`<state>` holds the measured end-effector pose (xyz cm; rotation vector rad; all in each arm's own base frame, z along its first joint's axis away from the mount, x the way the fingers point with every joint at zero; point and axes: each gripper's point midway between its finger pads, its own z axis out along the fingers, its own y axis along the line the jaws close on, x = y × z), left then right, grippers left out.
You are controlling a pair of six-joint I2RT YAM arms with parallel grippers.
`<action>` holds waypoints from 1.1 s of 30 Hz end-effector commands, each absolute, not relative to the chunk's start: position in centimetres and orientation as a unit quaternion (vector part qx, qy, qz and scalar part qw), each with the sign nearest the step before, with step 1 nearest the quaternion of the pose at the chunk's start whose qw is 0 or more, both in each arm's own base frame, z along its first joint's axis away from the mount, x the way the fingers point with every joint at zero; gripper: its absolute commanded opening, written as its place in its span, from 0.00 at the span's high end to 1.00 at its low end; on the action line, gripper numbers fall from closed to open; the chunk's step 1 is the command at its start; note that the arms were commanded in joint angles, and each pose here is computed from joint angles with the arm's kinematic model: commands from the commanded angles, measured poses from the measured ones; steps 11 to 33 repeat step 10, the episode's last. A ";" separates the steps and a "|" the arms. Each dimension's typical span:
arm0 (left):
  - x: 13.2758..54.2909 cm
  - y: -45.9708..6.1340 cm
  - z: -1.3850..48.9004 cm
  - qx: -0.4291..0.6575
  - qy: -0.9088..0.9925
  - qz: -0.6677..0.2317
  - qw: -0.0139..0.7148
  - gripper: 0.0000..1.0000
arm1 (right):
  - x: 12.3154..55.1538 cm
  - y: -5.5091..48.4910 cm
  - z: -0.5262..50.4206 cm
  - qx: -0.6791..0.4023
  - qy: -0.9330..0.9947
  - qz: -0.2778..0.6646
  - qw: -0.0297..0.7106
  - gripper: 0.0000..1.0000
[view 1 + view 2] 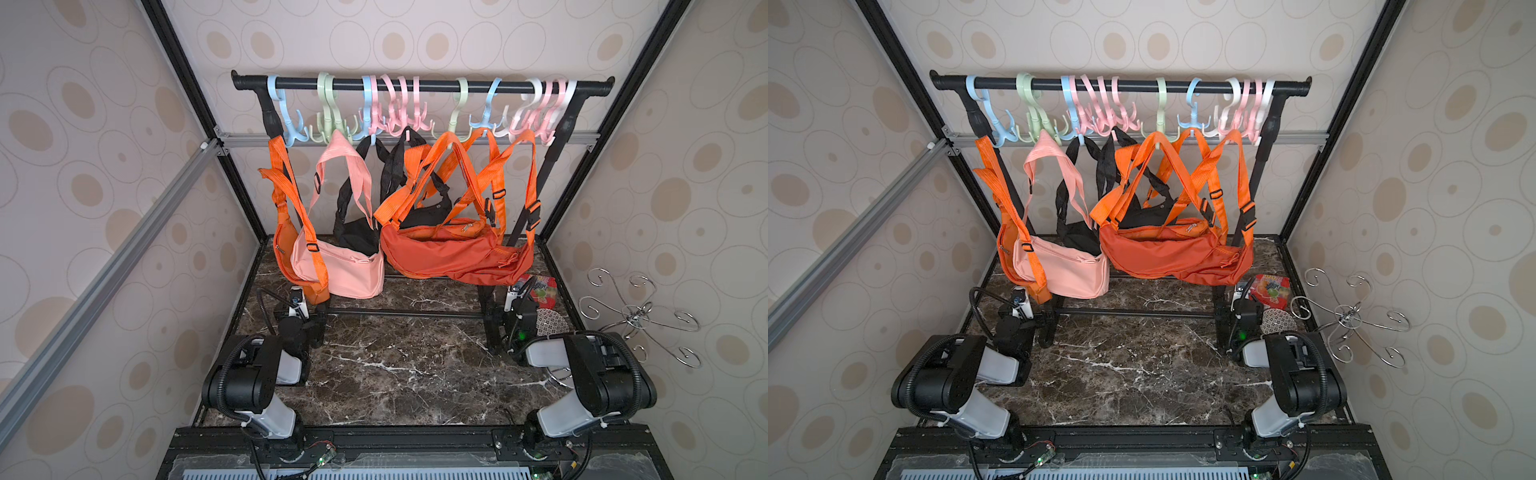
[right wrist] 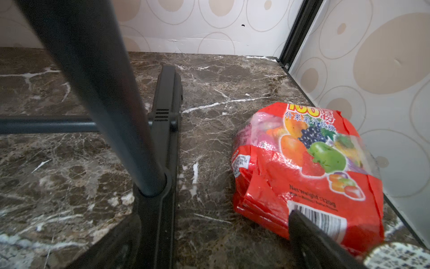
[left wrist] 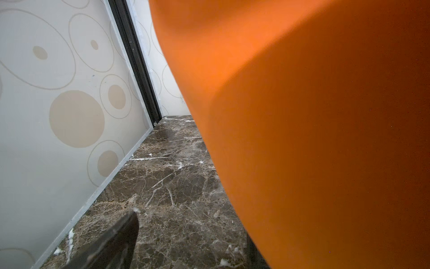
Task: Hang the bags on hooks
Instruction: Reset both arms
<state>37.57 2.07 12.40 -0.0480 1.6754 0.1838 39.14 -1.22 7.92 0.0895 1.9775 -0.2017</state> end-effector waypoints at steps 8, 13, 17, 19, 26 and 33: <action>38.0 1.9 12.8 -0.021 0.739 0.074 0.669 0.00 | 39.5 -1.1 8.8 0.040 0.828 -0.079 0.554 0.00; 37.7 1.5 13.0 -0.011 0.736 0.068 0.674 0.00 | 39.6 -1.0 8.8 0.039 0.830 -0.078 0.552 0.00; 37.7 1.5 13.0 -0.011 0.736 0.068 0.674 0.00 | 39.6 -1.0 8.8 0.039 0.830 -0.078 0.552 0.00; 37.7 1.5 13.0 -0.011 0.736 0.068 0.674 0.00 | 39.6 -1.0 8.8 0.039 0.830 -0.078 0.552 0.00; 37.7 1.5 13.0 -0.011 0.736 0.068 0.674 0.00 | 39.6 -1.0 8.8 0.039 0.830 -0.078 0.552 0.00; 37.7 1.5 13.0 -0.011 0.736 0.068 0.674 0.00 | 39.6 -1.0 8.8 0.039 0.830 -0.078 0.552 0.00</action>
